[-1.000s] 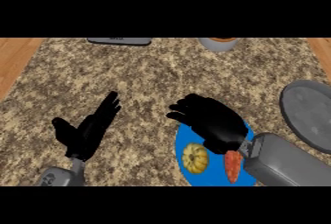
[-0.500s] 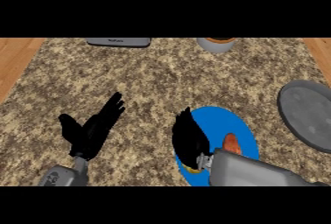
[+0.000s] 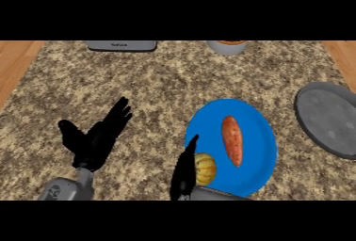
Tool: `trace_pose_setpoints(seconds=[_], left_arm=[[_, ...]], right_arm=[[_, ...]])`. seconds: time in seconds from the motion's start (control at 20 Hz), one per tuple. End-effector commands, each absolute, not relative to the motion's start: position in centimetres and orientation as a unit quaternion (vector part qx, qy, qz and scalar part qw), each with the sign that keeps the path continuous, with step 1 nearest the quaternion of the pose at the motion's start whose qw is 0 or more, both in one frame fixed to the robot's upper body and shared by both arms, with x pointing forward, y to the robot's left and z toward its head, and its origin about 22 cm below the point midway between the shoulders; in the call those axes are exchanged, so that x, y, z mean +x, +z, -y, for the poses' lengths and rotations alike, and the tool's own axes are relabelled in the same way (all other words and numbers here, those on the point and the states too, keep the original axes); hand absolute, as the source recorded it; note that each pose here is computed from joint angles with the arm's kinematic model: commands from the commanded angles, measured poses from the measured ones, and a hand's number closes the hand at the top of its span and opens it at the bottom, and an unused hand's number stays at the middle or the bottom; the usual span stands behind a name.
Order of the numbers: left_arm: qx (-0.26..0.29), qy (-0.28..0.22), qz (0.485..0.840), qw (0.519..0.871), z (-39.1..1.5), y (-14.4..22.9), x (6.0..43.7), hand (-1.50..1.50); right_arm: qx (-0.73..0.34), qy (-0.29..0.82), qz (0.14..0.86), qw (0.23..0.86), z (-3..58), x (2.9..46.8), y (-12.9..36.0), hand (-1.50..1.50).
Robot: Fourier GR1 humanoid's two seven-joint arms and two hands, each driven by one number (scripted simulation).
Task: Pick the squash from the plate and place it in the pan
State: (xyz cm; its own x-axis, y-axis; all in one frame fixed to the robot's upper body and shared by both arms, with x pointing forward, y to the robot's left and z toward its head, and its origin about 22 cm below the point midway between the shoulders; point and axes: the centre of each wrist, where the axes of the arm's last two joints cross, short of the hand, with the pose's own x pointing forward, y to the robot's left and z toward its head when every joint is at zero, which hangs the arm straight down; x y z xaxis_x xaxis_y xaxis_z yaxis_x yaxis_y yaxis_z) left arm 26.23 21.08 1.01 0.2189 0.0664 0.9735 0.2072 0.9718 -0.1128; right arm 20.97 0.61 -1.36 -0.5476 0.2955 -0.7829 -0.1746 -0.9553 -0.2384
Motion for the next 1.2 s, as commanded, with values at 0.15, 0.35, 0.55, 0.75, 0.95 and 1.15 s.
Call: trace_pose_setpoints(seconds=[0.15, 0.35, 0.55, 0.75, 0.95, 1.15], left_arm=[[-0.100, -0.044, 0.623, 0.774, -22.2, 1.6, 27.0, 0.00], [-0.114, -0.052, 0.619, 0.775, -21.8, 1.3, 25.8, 0.00], [-0.107, -0.056, 0.631, 0.766, -20.2, 2.1, 26.5, 0.00], [-0.102, -0.049, 0.623, 0.774, -21.0, 2.2, 26.3, 0.00], [-0.104, -0.050, 0.622, 0.775, -21.0, 0.0, 24.8, 0.00], [-0.108, -0.047, 0.623, 0.773, -21.8, 1.2, 26.1, 0.00]], right_arm=[[-0.507, 0.851, -0.027, 0.134, -1.1, 17.0, -3.7, -1.50], [-0.532, 0.837, -0.032, 0.127, -1.4, 17.9, -2.8, -1.50], [-0.547, 0.830, -0.047, 0.101, -1.1, 17.5, -4.1, -1.50], [-0.582, 0.808, -0.058, 0.074, -1.2, 17.7, -4.1, -1.50], [-0.567, 0.818, -0.051, 0.084, -1.5, 16.4, -2.8, -1.50], [-0.571, 0.814, -0.057, 0.086, -1.5, 18.0, -2.8, -1.50]])
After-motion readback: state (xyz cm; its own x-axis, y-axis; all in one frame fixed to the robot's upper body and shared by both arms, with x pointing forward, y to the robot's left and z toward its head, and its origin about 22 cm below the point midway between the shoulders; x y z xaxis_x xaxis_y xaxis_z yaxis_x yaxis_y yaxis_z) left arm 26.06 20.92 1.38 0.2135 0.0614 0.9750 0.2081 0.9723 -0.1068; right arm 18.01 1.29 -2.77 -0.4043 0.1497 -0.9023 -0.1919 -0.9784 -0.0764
